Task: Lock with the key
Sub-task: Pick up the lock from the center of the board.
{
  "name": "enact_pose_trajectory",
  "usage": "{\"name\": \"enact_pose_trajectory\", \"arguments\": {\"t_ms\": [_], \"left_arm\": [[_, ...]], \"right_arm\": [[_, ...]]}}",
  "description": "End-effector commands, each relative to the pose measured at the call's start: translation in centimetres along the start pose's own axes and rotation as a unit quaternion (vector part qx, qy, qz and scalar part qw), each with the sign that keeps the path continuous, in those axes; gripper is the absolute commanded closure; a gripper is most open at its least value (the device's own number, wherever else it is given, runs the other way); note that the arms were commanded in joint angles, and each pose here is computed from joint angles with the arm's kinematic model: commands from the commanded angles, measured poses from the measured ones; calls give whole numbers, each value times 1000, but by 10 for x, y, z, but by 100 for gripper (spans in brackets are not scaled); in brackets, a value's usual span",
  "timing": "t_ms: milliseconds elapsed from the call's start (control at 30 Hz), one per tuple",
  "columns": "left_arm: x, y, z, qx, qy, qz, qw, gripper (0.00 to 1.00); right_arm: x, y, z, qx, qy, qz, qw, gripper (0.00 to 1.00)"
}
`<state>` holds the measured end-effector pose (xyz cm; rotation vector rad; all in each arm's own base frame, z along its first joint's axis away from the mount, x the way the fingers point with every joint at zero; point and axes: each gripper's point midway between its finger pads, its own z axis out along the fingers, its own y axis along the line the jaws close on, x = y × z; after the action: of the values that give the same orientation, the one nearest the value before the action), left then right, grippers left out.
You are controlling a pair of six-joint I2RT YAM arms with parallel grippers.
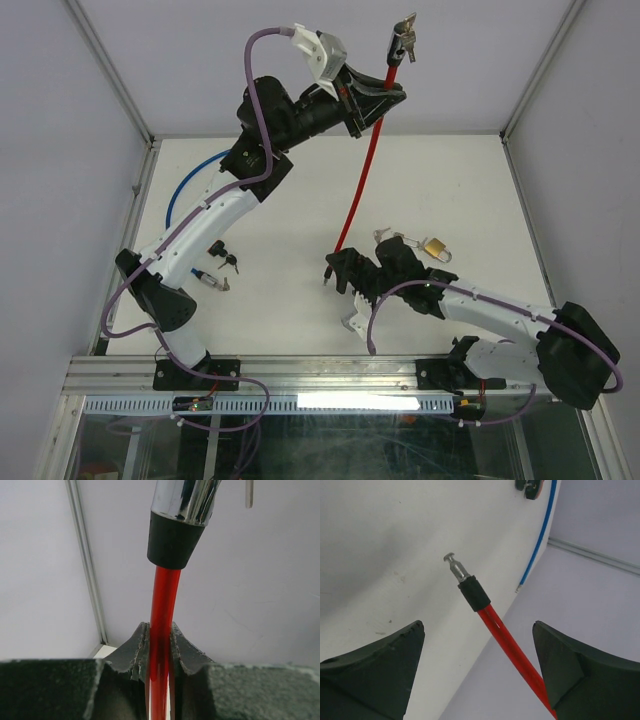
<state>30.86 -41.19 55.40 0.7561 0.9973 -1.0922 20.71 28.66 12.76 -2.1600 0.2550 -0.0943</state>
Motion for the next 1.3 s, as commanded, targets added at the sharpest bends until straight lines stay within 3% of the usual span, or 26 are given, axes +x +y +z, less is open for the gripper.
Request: {"name": "enact_pose_trajectory", "arguments": {"t_ms": [0, 267, 567, 767, 900, 1067, 1267], "left_arm": [[-42, -11, -1, 6, -46, 13, 999, 100], [-41, -17, -2, 16, -43, 3, 999, 100], [-37, -23, -6, 26, -38, -8, 999, 100], [-40, -25, -8, 28, -39, -7, 999, 100], [-39, -24, -9, 25, -38, -6, 999, 100], [-38, -25, -9, 27, -37, -9, 999, 100], [-38, -26, -9, 30, -37, -12, 999, 100]], "right_arm": [[23, -57, -9, 112, 83, -132, 981, 8], [27, -82, -8, 187, 110, -188, 958, 15], [27, -77, 0, 193, 116, -216, 950, 51], [22, -74, 3, 198, 105, -222, 949, 65], [15, -72, 5, 206, 89, -230, 947, 67], [8, -75, 7, 217, 80, -243, 942, 61], [7, -74, 9, 218, 80, -249, 940, 68]]}}
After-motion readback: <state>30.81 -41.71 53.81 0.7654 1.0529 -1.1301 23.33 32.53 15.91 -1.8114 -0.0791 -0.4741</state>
